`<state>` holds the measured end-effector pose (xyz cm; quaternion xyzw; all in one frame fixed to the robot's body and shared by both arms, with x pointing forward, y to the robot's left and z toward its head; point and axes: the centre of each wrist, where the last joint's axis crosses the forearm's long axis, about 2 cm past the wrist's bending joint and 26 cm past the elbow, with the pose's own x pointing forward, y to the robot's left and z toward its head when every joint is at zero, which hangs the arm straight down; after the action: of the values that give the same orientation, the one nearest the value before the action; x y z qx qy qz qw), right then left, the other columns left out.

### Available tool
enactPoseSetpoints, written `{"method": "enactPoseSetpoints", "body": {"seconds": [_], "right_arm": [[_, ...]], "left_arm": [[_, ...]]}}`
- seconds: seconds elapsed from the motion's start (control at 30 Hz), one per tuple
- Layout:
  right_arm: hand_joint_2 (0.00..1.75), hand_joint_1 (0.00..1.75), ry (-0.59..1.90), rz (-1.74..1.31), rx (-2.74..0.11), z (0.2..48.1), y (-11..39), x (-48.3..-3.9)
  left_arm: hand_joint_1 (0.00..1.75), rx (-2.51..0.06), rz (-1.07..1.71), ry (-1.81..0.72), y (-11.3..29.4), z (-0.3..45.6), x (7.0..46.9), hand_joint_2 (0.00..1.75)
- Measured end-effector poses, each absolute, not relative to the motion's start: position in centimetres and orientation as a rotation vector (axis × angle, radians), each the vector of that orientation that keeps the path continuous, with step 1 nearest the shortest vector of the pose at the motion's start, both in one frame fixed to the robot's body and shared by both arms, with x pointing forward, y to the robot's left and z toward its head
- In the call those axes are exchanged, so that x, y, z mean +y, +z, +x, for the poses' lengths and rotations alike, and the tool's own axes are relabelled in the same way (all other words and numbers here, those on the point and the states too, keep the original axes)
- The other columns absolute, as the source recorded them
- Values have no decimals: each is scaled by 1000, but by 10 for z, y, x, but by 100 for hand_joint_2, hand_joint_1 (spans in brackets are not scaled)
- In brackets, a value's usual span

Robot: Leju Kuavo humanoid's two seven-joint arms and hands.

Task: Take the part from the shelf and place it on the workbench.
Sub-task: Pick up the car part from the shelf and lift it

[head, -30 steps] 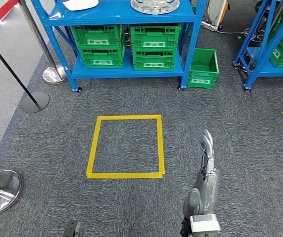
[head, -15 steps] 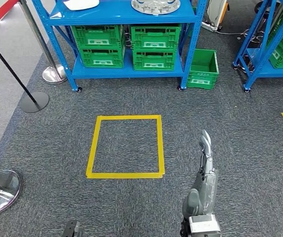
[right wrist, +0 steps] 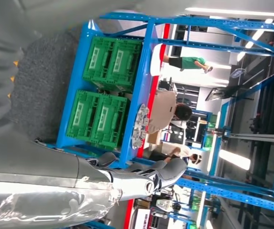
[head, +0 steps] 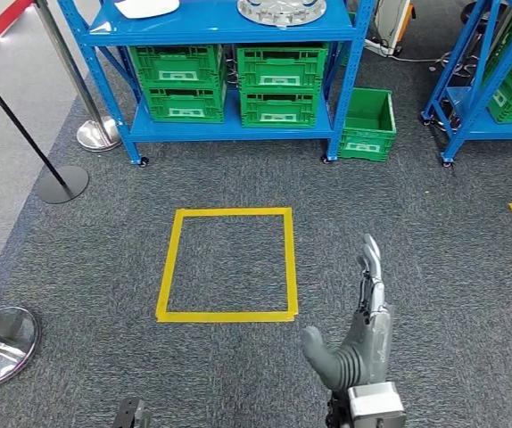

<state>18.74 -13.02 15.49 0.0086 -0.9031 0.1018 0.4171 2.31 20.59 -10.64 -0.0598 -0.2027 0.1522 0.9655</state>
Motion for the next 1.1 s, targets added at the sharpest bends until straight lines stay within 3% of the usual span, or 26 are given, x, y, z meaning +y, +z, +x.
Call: {"method": "enactPoseSetpoints", "body": {"seconds": [1.1], "right_arm": [[175, 0, 279, -5, -2289, 191, 157, -130]], "left_arm": [[0, -417, -116, 311, -106, 25, 207, 0]]}}
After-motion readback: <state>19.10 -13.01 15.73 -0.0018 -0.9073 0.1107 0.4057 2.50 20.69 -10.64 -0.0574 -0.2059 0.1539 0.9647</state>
